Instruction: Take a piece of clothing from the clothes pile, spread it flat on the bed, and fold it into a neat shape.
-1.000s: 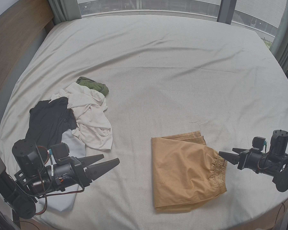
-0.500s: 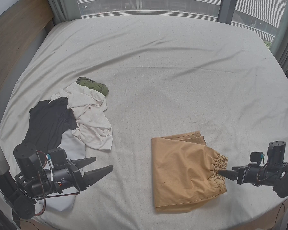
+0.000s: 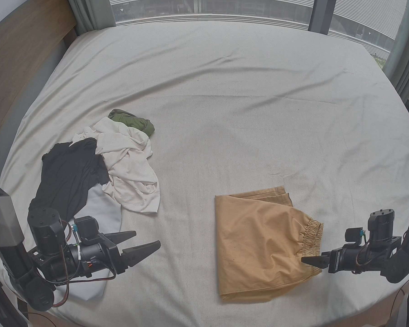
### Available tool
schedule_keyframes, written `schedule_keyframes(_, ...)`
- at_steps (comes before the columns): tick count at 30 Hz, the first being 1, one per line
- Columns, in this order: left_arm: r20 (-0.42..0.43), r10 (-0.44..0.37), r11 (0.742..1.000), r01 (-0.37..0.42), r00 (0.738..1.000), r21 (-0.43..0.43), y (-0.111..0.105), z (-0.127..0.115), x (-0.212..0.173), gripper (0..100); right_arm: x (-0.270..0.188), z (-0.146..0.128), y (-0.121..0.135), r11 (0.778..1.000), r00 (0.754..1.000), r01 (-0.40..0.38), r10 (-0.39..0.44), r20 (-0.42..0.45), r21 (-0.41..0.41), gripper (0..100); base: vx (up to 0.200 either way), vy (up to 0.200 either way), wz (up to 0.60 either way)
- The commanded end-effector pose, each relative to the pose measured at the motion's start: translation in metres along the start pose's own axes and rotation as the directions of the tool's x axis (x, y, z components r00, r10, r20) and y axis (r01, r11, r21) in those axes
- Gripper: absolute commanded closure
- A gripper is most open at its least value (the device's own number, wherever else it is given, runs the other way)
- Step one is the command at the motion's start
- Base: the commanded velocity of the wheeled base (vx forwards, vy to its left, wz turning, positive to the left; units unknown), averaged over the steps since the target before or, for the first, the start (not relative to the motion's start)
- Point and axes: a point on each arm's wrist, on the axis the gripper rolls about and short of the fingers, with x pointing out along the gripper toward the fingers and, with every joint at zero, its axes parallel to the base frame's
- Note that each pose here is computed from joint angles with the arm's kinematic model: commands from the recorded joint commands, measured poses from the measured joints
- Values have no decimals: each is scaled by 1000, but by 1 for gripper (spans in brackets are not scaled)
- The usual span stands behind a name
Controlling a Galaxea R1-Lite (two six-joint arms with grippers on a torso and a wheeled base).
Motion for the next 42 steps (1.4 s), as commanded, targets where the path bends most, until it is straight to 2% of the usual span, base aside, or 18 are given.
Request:
schedule_keyframes(1,-4,3,1000,-3,1000,-4,1,-1,0,0,12,-9,-2,1000,998,-6,7,-67,15,0,0,0,0)
schedule_keyframes(14,-5,8,1000,-8,1000,-7,2,-1,-1,0,35,-20,3,999,994,-52,51,-95,-15,0,0,0,0)
schedule_keyframes(25,-2,7,1000,-7,1000,-4,1,-1,-1,0,47,-22,18,992,990,-125,126,-57,21,0,0,0,0)
schedule_keyframes(39,0,6,1000,-6,1000,-2,1,0,-1,0,54,-27,16,993,992,-117,118,-46,24,0,0,0,0)
schedule_keyframes(40,0,6,1000,-6,1000,-2,1,0,-1,0,54,-27,16,994,993,-109,110,-44,22,100,0,0,0)
schedule_keyframes(42,0,6,1000,-6,1000,-2,1,0,-1,0,55,-26,16,994,994,-106,106,-40,20,100,0,0,0)
